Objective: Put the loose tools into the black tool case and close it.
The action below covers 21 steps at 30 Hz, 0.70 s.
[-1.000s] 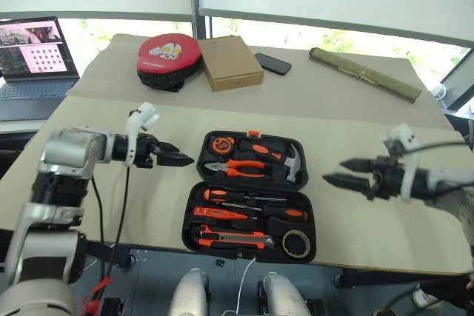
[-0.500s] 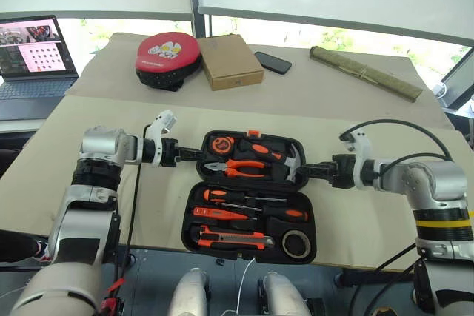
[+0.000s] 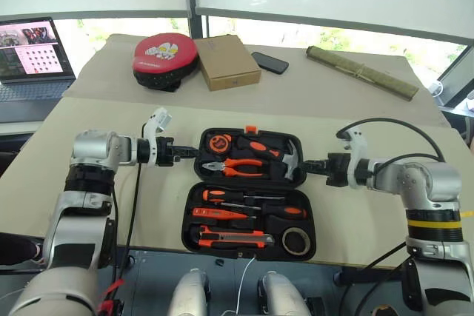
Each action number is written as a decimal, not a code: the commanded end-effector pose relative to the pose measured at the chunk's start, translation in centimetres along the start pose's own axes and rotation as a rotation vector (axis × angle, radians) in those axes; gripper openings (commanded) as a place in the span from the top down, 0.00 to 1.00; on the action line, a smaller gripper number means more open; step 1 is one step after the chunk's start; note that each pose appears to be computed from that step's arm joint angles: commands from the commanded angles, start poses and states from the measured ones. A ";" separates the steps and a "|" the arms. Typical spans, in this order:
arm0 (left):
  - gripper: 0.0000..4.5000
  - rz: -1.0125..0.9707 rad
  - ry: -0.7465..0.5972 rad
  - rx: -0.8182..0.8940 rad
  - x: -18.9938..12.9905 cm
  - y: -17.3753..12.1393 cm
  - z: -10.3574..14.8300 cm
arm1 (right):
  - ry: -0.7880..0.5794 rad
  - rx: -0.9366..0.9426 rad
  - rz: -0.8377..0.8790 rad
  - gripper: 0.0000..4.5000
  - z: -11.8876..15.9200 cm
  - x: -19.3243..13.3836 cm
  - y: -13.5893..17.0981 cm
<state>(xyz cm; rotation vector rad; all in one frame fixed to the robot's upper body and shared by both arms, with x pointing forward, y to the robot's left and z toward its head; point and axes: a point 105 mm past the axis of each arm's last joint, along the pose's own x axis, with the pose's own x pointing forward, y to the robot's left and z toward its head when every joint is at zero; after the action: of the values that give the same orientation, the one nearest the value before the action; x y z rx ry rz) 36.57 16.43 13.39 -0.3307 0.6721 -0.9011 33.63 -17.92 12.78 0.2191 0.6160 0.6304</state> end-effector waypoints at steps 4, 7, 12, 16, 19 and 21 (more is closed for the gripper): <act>1.00 -0.071 -0.326 0.448 0.4 -4.9 5.1 | -0.288 -0.261 -0.021 1.00 4.6 -2.2 2.6; 1.00 -0.032 -0.390 0.574 0.5 -5.5 5.5 | -0.338 -0.359 -0.064 1.00 4.8 -2.5 2.7; 1.00 0.107 -0.424 0.855 0.5 -4.8 4.8 | -0.446 -0.598 -0.191 1.00 4.9 -3.0 2.2; 1.00 0.185 -0.432 0.964 0.2 -3.9 3.6 | -0.515 -0.708 -0.183 1.00 4.1 -3.6 2.8; 1.00 0.274 -0.468 1.035 -0.7 -3.1 3.1 | -0.544 -0.851 -0.165 1.00 3.1 -4.1 4.0; 1.00 0.345 -0.508 1.092 -1.5 -2.7 3.0 | -0.548 -0.989 -0.156 1.00 2.0 -4.3 4.8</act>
<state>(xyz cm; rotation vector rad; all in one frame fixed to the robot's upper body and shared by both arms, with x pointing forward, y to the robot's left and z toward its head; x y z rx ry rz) 36.18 14.75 16.13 0.4266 -0.1933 -0.7839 31.12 -18.42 15.16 -0.4158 -0.0564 0.5621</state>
